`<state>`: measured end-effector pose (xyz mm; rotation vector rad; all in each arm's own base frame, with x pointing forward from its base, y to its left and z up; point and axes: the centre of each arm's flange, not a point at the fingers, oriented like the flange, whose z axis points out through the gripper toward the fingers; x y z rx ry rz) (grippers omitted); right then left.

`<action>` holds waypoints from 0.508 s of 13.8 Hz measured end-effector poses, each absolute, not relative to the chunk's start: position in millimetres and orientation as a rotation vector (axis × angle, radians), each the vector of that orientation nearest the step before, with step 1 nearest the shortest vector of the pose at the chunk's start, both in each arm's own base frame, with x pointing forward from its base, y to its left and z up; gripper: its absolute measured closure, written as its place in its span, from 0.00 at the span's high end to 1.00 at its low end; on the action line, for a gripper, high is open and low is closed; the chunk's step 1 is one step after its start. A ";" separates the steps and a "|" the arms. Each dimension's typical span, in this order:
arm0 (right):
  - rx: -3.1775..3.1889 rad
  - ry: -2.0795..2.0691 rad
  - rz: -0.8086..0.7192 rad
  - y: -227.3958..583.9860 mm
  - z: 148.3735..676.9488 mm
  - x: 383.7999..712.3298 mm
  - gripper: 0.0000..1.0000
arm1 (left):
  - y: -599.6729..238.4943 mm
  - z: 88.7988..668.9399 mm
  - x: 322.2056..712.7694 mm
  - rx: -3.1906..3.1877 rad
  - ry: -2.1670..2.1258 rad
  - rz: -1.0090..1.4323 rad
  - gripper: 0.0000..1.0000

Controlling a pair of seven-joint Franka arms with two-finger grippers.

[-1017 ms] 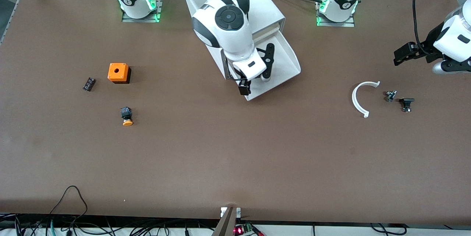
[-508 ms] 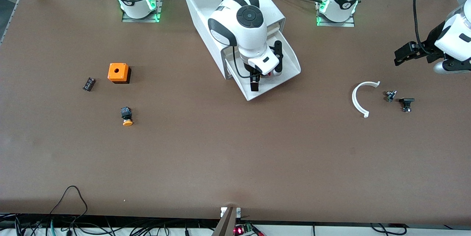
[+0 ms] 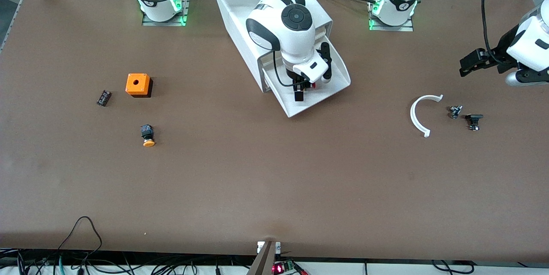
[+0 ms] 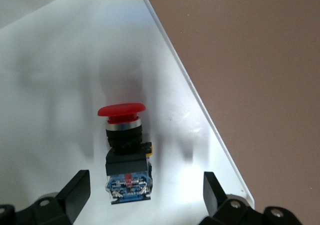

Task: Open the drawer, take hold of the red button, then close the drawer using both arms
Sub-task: 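Grasp the red push button in the drawer with the right gripper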

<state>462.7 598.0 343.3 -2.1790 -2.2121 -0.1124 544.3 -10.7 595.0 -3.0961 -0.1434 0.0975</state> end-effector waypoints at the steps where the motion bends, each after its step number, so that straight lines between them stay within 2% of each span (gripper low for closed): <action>1: -2.172 -2.213 -0.107 599.6 341.0 460.7 1.00 | -10.7 595.0 544.3 -3.096 -0.144 0.097 1.00; 7: -2.164 -2.226 -0.082 601.6 327.9 458.2 1.00 | -10.7 595.0 544.3 -3.096 -0.145 0.097 1.00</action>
